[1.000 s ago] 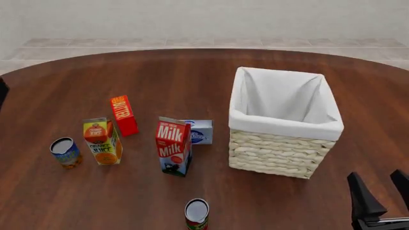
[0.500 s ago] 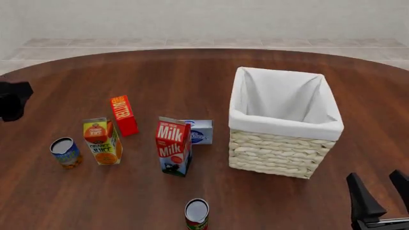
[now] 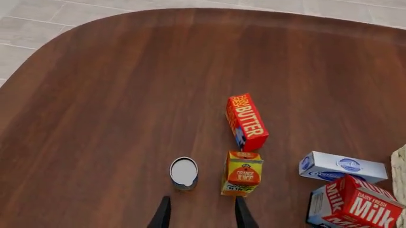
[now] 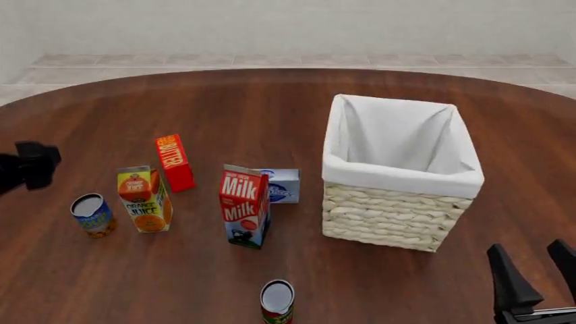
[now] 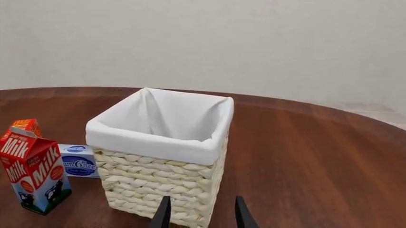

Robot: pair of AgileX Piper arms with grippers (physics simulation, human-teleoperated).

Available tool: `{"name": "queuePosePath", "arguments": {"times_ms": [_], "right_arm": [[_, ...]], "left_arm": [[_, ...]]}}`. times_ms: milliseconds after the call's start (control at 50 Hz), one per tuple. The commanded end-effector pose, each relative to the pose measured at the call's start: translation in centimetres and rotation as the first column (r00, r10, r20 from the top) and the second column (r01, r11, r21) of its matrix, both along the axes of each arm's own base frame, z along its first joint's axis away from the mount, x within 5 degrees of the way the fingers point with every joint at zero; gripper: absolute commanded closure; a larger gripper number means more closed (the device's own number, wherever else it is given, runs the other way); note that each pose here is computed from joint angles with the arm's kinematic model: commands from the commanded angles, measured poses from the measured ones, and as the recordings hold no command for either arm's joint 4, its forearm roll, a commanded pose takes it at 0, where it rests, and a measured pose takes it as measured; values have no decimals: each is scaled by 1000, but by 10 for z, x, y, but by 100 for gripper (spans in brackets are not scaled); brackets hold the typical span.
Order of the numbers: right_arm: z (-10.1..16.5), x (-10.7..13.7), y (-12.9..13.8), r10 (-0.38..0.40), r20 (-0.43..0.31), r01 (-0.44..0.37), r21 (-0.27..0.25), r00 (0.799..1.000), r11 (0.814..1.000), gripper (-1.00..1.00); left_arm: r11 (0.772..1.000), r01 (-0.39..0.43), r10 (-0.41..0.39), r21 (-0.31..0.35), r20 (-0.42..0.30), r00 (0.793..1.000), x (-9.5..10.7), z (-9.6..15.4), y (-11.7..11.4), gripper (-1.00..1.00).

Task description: Pick up the alphabet soup and the tomato sauce, and put them in the basket.

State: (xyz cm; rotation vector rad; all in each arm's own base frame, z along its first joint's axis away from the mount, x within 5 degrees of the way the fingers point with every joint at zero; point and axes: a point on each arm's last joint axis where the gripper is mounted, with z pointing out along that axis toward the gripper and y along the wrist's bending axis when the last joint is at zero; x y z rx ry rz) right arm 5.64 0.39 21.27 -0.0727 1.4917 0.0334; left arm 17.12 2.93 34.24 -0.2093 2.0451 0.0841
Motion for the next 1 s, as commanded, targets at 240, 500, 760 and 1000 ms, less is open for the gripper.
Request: {"name": "queuePosePath", "arguments": {"times_ms": [240,500,760,1000], "right_arm": [[0,0,0,2,-1,-2,2,1000,1000,-100],[0,0,0,1,-1,-1,-2,1000,1000,-100],[0,0,0,8,-1,-8,-1,1000,1000,-100],[0,0,1,10,-2,-10,-2,1000,1000,-100]], "left_arm": [[999,-34,34,-5,-94,995,14,-43,10,-100],[999,-39,39,-4,-120,992,25,-61,14,-100],[998,-63,65,18,-122,990,32,-74,24,-100],[999,-45,49,30,-143,989,41,-87,25,-100]]}}
